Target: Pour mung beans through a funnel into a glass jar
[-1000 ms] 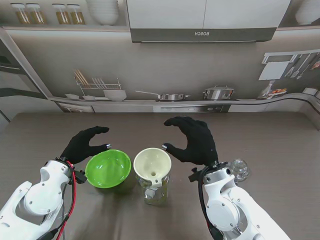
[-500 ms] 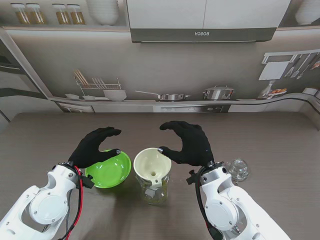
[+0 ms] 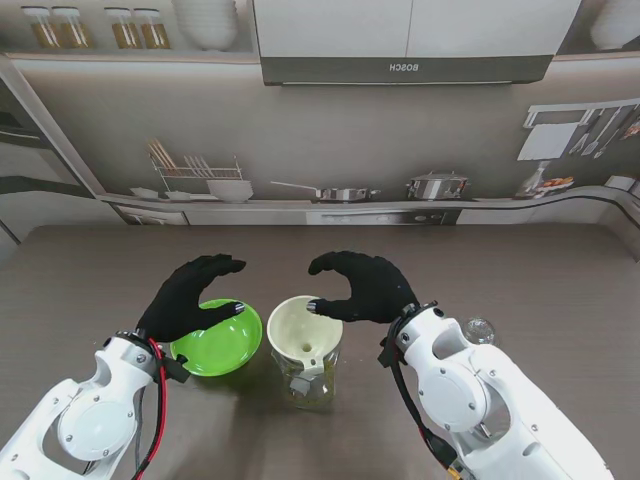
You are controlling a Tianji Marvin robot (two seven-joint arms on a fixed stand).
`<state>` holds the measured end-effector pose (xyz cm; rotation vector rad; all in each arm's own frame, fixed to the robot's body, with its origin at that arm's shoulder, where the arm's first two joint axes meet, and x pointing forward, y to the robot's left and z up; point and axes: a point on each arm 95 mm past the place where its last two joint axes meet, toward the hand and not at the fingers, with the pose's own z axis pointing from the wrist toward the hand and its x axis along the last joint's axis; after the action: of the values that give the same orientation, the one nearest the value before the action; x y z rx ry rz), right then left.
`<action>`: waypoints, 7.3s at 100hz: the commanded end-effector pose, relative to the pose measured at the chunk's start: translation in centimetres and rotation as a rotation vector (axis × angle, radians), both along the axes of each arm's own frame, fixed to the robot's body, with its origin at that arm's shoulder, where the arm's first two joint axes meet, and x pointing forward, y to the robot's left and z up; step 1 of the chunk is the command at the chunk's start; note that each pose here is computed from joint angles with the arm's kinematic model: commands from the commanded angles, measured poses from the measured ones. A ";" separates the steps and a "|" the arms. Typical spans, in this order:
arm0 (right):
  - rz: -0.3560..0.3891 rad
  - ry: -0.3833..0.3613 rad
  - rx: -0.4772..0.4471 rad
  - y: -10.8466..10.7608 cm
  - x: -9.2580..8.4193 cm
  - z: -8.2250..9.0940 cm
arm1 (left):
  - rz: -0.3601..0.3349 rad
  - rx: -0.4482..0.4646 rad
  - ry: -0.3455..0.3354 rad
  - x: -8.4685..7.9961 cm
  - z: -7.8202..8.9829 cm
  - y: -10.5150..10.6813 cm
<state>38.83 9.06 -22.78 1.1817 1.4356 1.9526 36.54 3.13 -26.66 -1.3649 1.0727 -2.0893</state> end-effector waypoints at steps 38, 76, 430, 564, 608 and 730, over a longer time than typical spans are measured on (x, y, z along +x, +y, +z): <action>0.079 0.140 -0.197 1.5 3.1 1.4 | -0.019 -0.004 -0.016 -0.4 0.2 -0.3; 0.123 0.217 -0.351 2.4 5.8 0.7 | -0.012 -0.014 -0.014 -0.5 0.3 -0.2; -0.101 0.170 -0.420 -4.2 13.3 -0.9 | 0.033 -0.064 0.040 -0.6 0.0 0.1; -0.185 0.074 -0.649 -5.0 15.2 -9.8 | 0.034 -0.051 0.044 -0.4 -0.2 0.1; -0.177 0.070 -0.660 -4.3 14.6 -10.8 | 0.037 -0.051 0.045 -0.5 -0.2 0.2; -0.138 0.054 -0.732 -4.8 14.3 -10.0 | 0.039 -0.049 0.052 -0.6 -0.2 0.5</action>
<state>53.25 4.09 -32.85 0.9522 1.7889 1.1345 36.07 3.71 -26.77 -1.4476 0.9931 -2.0781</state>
